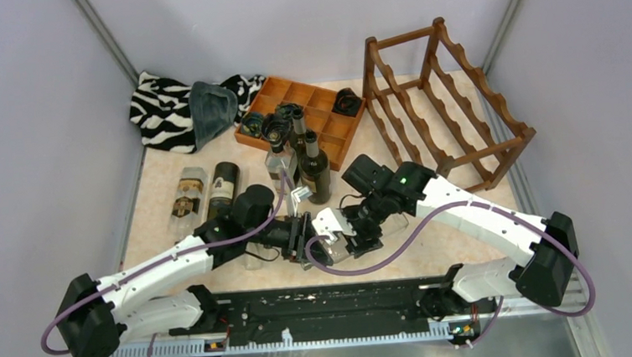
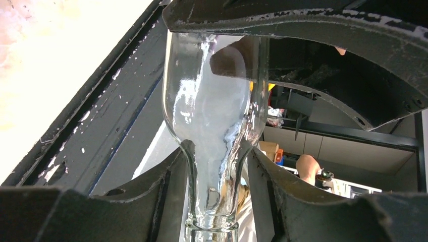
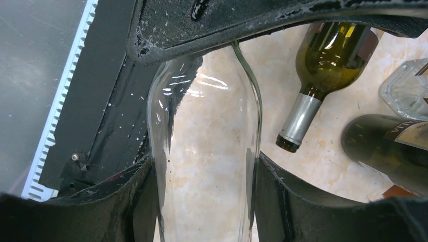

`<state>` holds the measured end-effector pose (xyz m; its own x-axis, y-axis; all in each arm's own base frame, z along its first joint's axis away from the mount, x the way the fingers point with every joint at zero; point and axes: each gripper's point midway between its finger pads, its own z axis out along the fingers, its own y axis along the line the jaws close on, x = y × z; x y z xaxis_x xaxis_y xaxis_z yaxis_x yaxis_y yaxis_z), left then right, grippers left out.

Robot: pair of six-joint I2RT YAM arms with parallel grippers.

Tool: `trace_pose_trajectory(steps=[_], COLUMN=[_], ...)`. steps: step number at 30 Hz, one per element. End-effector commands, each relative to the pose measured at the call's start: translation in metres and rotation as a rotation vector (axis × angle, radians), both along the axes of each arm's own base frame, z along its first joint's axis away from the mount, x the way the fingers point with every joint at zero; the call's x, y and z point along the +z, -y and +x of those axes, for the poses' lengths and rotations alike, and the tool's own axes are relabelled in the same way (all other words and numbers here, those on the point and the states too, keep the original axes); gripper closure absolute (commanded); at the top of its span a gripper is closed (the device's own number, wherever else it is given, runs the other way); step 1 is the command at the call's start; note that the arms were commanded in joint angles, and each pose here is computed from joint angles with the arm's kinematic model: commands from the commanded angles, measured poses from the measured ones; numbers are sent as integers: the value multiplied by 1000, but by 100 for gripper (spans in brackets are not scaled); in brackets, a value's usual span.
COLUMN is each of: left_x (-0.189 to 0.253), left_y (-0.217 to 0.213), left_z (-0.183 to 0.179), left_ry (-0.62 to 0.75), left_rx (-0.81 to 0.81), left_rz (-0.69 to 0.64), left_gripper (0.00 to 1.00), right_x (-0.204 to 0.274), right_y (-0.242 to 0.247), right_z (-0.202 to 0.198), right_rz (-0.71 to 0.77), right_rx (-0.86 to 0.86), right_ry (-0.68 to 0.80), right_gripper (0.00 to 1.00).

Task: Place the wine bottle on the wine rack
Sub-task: Pick up the wine bottle from the center of the board.

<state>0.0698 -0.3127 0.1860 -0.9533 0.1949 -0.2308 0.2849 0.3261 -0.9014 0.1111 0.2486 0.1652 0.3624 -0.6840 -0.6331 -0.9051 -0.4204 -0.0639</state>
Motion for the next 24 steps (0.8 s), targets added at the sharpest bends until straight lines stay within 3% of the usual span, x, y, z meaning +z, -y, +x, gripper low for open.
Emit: trace_pose_trajectory(steps=[1,4,7,11,13,15,20,24], left_x=[14,13,13,14,16,19,26,31], left_y=[0,0,0,1,1,0,0,0], left_z=[4,4,4,2,1,0,0,1], left_ry=[44,47,46,46,53,68,112,130], left_rx=[6,4,-1,-23,-32,-39,-43,-42], left_rz=[-20,-15,-11,-15,-23,-32,-68,-90], left_gripper=[48,50,65,98,100,100,100,100], right_x=[21,21,21,22,22,23,25,26], right_y=[-13,-12,-12,-12,-12,-12,-12,-11], right_z=[0,0,0,-3,-5,-7,-9,-9], right_rz=[66,63,62,65,64,59,56,48], right_rx=[18,15,13,14,17,13,-11,-34], right_ry=[22,22,19,6,-9,-26,-52,-60], right_gripper=[100,100,100,100,97,84,35,17])
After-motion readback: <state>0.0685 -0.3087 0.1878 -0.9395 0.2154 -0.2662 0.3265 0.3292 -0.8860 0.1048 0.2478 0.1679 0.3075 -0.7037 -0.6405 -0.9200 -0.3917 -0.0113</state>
